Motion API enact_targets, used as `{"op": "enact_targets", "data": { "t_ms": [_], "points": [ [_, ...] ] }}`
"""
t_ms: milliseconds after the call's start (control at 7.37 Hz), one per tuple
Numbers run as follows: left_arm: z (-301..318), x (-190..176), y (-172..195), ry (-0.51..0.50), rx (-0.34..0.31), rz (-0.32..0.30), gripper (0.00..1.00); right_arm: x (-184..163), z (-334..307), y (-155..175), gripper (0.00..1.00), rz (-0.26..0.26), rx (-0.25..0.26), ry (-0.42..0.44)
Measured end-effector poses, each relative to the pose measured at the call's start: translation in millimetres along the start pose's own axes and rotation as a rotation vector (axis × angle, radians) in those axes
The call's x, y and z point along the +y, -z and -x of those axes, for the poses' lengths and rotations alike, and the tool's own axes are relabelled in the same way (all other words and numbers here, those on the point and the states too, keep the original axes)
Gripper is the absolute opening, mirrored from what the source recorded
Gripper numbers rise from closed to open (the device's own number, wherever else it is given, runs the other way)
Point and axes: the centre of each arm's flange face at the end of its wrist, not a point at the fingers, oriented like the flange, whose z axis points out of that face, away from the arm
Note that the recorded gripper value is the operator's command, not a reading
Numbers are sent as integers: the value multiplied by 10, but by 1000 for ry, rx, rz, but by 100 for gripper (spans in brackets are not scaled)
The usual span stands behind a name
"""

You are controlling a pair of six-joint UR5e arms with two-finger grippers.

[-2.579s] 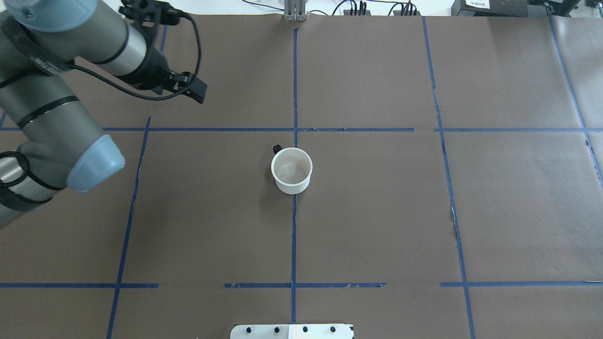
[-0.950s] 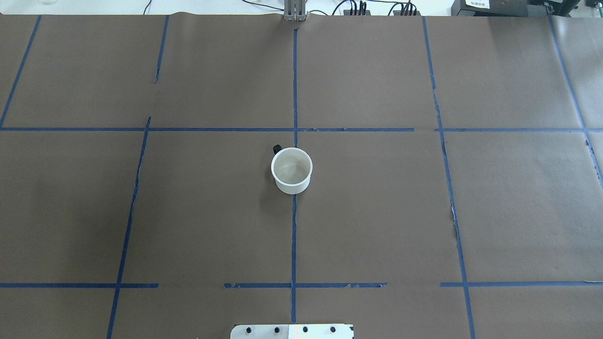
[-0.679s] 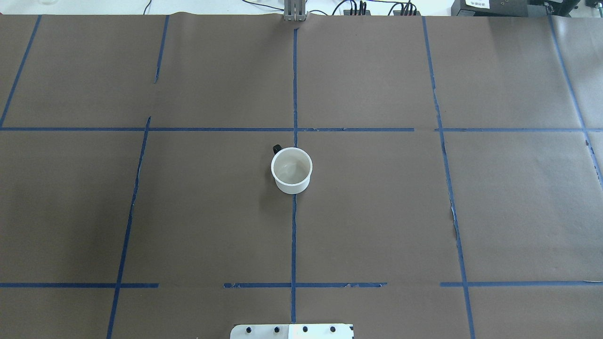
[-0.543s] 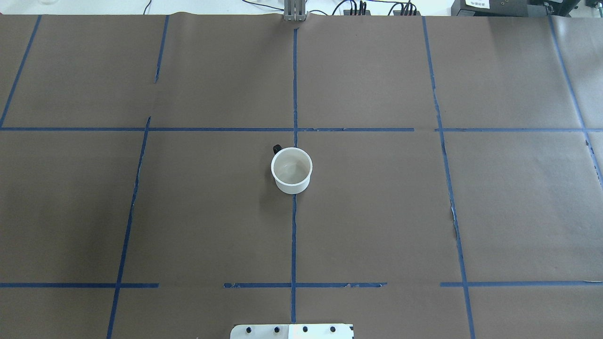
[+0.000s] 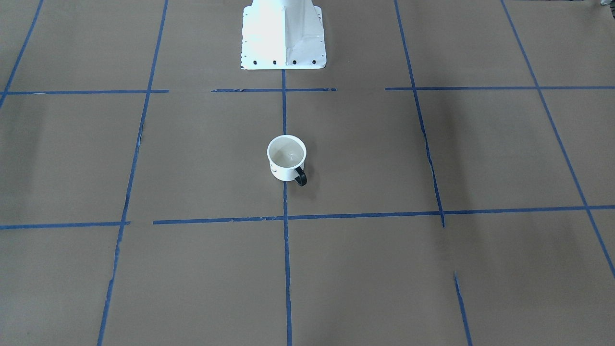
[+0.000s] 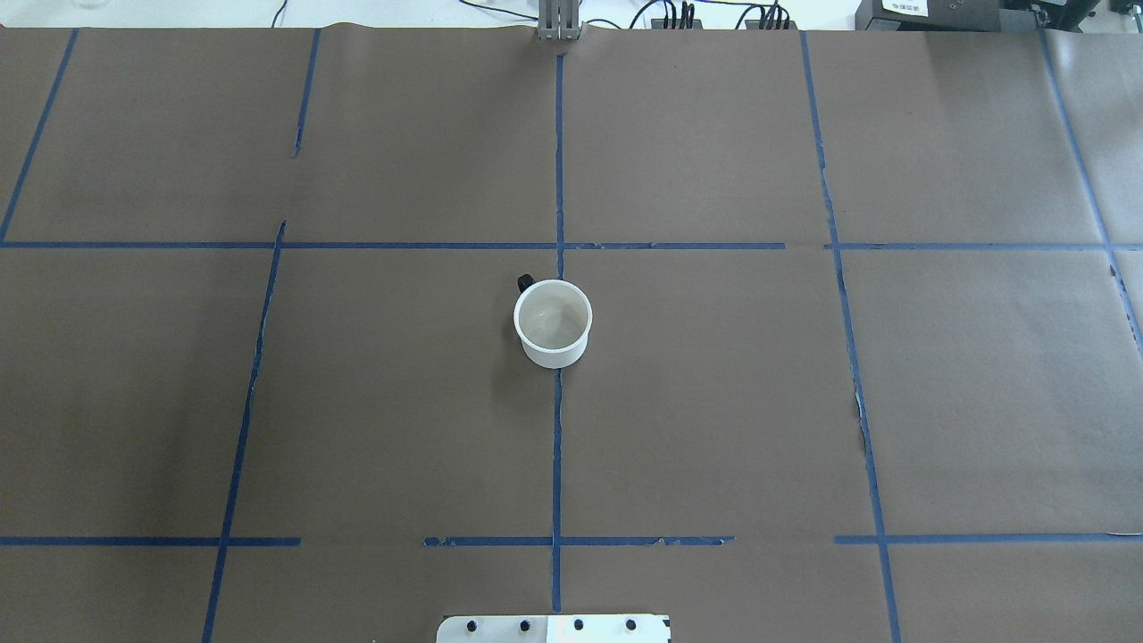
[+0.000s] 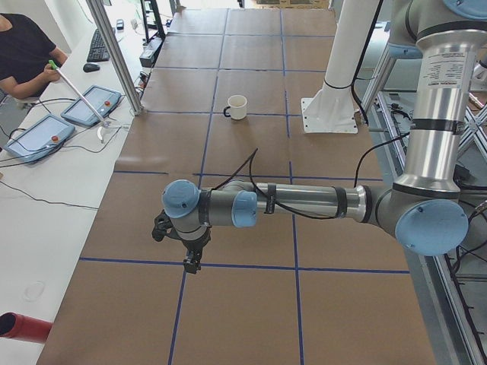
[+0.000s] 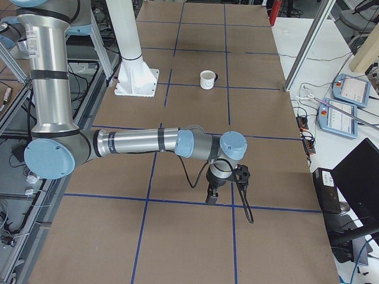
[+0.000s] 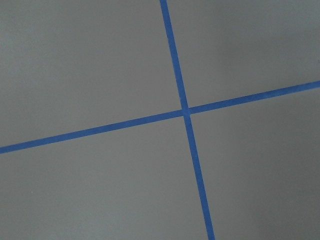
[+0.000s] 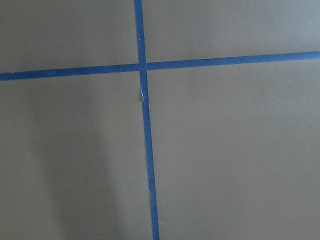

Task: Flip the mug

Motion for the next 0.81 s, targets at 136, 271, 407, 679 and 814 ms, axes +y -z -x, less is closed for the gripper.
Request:
{"op": "enact_targets", "data": {
  "t_ms": [136, 271, 407, 679, 814],
  "points": [
    [11, 48, -9, 4, 2, 1, 100, 0, 0, 0, 100, 0, 0, 0],
    [13, 134, -16, 7, 3, 0, 100, 0, 0, 0, 100, 0, 0, 0],
    [-9, 199, -3, 6, 2, -5, 100, 0, 0, 0, 100, 0, 0, 0],
    [-23, 234, 7, 7, 1, -8, 100, 0, 0, 0, 100, 0, 0, 0],
    [-23, 233, 12, 8, 1, -9, 100, 0, 0, 0, 100, 0, 0, 0]
  ]
}}
